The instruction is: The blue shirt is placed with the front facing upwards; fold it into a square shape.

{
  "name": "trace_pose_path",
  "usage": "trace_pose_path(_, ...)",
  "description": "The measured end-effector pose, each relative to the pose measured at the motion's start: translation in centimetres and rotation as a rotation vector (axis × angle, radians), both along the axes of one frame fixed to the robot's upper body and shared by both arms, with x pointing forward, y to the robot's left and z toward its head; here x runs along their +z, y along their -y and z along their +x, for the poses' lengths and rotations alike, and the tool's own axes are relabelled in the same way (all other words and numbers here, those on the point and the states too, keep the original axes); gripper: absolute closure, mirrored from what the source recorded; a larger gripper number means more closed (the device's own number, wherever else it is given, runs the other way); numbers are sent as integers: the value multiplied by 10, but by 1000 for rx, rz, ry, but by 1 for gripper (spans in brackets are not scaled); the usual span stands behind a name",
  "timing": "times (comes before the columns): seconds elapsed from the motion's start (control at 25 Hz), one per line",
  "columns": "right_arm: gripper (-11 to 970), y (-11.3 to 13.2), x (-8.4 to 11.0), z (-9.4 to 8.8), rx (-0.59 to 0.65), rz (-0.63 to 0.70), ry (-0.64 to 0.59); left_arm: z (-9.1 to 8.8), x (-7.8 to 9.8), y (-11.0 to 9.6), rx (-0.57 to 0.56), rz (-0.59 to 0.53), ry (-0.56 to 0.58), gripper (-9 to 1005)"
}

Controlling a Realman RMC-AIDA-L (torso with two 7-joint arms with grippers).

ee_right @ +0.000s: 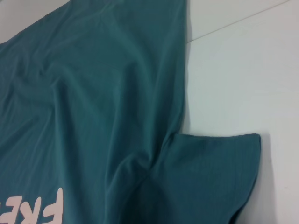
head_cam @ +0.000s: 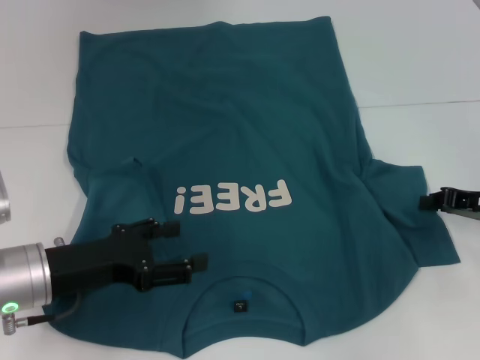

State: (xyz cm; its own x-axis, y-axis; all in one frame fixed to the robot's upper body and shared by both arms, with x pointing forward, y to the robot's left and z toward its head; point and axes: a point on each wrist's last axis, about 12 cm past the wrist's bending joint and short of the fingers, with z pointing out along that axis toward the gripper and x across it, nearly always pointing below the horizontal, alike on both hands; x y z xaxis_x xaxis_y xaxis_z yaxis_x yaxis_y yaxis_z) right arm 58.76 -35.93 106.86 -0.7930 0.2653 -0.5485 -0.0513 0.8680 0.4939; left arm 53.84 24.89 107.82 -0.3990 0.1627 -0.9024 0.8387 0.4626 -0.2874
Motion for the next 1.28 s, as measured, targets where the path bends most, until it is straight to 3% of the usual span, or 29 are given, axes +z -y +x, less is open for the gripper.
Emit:
trace_pose_path(0.24,906,2,-1,0,-10,-5,6,0,1,0,1,0,3,119)
trace_pose_path(0.44,959,8,-1,-3,-44,-1,21,1,1,0,1,0,3,119)
trace_pose_path(0.88,959,42,1,-19,-135,13,61,0,2,1,-1,-21,0,119)
trace_pose_path(1.28,960,56,22,-10,-142,-35,121,0,2,3,0,-35,-12,120)
